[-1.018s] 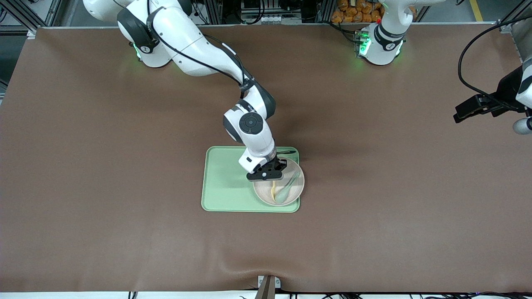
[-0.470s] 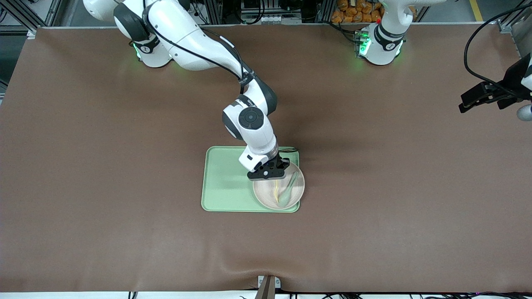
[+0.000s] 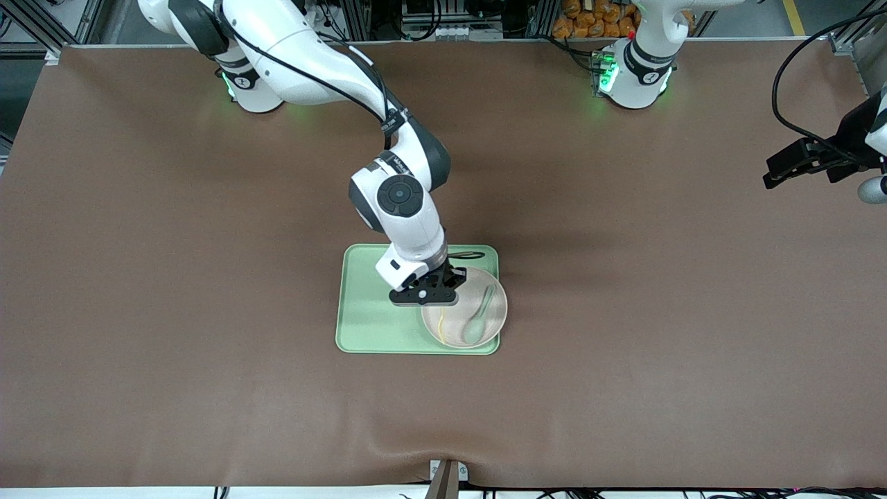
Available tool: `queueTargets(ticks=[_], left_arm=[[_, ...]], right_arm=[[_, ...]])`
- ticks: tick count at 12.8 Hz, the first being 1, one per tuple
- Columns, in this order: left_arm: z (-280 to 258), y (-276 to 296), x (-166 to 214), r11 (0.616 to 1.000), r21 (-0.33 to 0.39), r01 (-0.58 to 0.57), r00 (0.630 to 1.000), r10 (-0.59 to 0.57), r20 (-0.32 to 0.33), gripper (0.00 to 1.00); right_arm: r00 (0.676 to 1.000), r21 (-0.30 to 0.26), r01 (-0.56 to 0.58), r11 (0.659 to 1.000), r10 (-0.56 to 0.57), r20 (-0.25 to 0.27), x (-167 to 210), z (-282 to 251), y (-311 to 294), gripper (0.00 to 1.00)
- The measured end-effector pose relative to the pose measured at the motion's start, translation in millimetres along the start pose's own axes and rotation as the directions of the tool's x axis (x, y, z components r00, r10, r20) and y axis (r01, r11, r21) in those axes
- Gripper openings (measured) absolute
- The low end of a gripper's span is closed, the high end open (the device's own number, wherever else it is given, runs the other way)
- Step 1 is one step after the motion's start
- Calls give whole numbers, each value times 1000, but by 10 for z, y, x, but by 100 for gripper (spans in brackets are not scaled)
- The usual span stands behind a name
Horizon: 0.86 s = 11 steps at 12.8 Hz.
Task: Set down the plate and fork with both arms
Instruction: 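Lift the yellow fork out of the plate with the right gripper, then lower the fork onto the tray beside the plate and open the right gripper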
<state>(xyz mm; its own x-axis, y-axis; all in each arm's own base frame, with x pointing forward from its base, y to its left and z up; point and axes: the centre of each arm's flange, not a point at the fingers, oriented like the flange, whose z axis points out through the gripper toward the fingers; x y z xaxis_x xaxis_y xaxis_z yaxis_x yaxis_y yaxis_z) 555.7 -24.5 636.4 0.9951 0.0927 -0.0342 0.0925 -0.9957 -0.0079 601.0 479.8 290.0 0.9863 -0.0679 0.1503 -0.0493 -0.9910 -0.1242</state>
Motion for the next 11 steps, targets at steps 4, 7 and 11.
queueTargets(ticks=[4,7,11], left_arm=[[56,37,30,1000,1,-6,1000,6,7,100],[65,76,38,1000,1,-13,1000,13,4,100],[86,79,51,1000,1,-13,1000,13,7,100]], right_arm=[[996,-92,-75,993,79,33,160,-98,304,11],[991,-154,-120,981,129,46,251,-52,539,11],[988,-180,-137,974,148,48,291,24,698,11]])
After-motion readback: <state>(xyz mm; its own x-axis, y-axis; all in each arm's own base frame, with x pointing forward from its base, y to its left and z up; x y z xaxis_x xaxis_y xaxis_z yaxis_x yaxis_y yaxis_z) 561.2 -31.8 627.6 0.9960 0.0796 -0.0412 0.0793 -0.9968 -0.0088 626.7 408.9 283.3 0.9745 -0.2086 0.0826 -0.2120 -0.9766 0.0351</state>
